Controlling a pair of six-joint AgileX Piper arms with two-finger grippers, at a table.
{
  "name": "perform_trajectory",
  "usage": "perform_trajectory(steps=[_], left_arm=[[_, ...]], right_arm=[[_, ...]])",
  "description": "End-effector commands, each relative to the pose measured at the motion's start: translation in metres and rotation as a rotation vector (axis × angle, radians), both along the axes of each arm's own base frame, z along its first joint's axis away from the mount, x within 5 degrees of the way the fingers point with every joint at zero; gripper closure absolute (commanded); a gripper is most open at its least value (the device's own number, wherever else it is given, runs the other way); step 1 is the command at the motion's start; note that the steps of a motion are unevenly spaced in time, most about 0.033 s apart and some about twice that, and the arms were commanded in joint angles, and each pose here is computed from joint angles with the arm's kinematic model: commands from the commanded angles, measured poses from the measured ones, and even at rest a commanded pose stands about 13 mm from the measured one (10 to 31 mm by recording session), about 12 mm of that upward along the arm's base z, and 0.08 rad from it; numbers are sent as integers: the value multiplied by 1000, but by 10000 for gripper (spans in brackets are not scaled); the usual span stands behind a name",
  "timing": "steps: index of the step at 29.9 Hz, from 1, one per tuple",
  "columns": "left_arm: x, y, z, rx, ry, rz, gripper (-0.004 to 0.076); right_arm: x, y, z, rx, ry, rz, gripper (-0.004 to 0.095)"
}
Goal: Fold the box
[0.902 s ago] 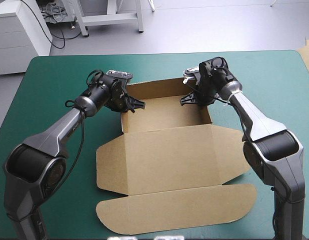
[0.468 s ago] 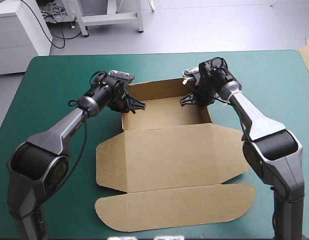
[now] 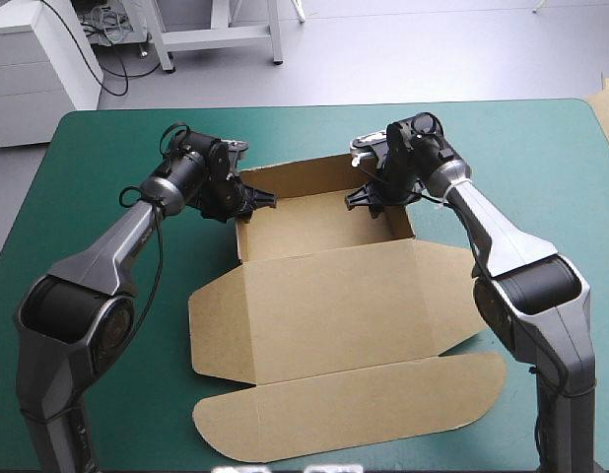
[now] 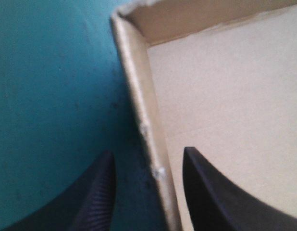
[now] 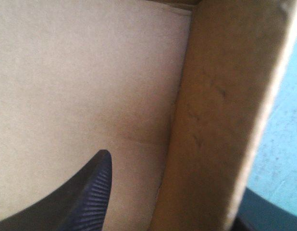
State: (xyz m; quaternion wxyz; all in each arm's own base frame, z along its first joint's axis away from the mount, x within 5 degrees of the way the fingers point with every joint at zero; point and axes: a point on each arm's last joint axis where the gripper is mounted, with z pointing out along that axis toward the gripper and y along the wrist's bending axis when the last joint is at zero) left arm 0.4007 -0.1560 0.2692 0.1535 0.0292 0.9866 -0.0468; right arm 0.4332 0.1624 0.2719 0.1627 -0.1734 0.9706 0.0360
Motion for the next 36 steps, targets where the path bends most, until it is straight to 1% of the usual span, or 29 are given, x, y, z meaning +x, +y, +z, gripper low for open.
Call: perform_trajectory(steps=[1,9,11,17,19,23,27,30,32,36], left_arm=[[-5,0,47,-71,-95,5,404],[-11,3,84,-65,-102,-15,404],[-13,3,98,-84,-143,-18,404],[-35,10,146,-142,-266,-46,404],[-50,14,166,-148,-319,-96,404],[-76,27,198,-148,-413,-108,404],[-110,39,230,-150,-513,-155,404],[-134,46,242,-148,-553,-221,405],[-150,53,242,-131,-555,-241,405],[-177,65,222,-98,-496,-245,405]], right_arm=[[-9,-3,53,38,-114,9,426],[-15,-5,99,87,-239,9,427],[-20,-8,110,90,-264,9,426],[-42,-23,148,49,-375,-7,426],[-50,-27,161,47,-408,-12,428],[-61,-34,177,37,-454,-20,429],[-61,-34,177,30,-456,-21,429],[-57,-33,172,26,-444,-20,429],[-51,-30,164,19,-425,-19,431],[-35,-24,141,1,-372,-15,431]])
